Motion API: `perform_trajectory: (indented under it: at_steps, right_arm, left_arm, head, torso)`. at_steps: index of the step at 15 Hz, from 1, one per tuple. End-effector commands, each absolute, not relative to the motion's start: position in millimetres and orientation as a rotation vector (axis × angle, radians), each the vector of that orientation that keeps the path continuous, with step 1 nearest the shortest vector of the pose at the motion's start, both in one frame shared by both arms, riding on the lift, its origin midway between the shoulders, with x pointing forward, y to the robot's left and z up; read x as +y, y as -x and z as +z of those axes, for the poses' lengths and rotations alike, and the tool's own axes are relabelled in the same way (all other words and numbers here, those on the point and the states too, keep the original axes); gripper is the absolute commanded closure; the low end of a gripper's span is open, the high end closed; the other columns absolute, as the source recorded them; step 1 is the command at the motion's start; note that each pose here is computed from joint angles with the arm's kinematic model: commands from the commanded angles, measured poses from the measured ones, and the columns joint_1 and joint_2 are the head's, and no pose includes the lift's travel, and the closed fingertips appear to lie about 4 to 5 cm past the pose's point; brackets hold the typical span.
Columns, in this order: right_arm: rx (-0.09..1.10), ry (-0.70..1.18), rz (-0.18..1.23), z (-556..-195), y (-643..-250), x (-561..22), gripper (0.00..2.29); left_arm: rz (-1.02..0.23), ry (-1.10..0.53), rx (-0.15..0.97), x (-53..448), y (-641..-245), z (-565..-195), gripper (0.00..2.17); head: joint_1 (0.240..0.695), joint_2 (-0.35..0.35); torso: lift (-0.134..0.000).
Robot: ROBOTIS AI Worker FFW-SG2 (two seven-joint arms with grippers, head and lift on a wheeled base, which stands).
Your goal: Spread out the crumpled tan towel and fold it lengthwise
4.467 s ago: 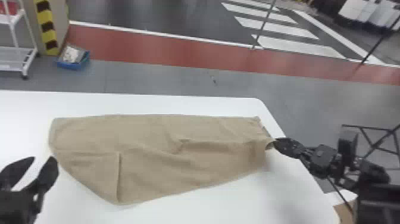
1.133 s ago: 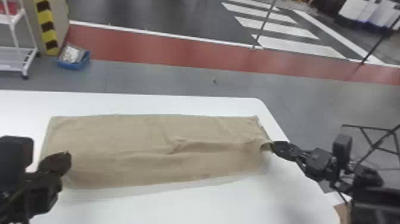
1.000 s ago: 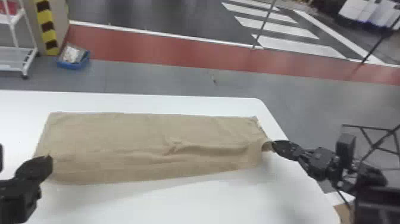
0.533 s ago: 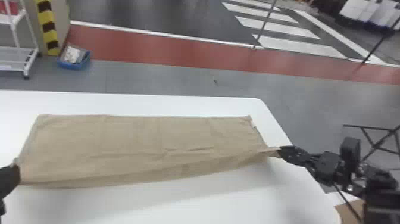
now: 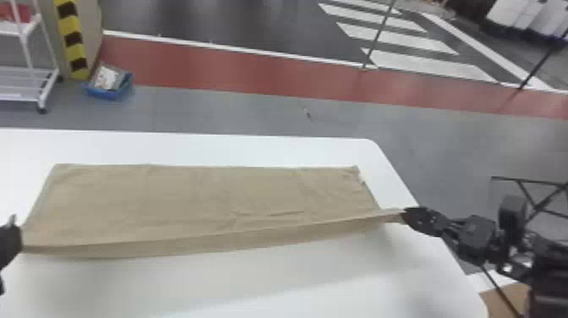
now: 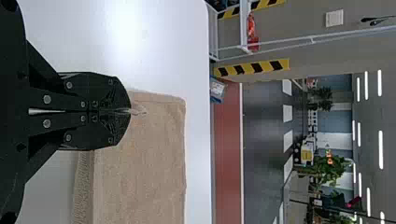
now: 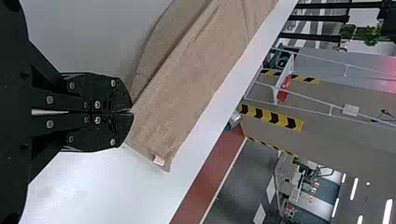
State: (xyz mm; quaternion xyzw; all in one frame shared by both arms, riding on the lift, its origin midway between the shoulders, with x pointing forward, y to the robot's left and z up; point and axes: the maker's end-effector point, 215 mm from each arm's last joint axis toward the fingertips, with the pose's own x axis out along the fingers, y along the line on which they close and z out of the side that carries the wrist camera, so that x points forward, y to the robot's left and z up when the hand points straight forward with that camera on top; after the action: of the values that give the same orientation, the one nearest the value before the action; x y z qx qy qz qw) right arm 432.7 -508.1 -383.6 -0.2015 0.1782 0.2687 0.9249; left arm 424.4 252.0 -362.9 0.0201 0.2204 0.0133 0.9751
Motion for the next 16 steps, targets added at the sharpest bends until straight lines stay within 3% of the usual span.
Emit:
perform_trajectory:
  at_steps: [1, 9, 16]
  right_arm:
    - [0.312, 0.406, 0.559, -365, -466, -489, 1.68]
    - [0.295, 0.430, 0.487, -340, -573, -492, 1.68]
    - [0.330, 0.418, 0.470, -361, -615, -482, 1.68]
  left_arm:
    - [0.042, -0.062, 0.403, 246, -443, -349, 1.66]
    - [0.093, -0.086, 0.364, 245, -532, -350, 1.66]
    - [0.123, -0.059, 0.353, 253, -595, -359, 1.65]
  head:
    - [0.695, -0.331]
    - [0.695, -0.257]
    - [0.690, -0.222]
  torso:
    - [-0.124]
    - [-0.124]
    - [-0.124]
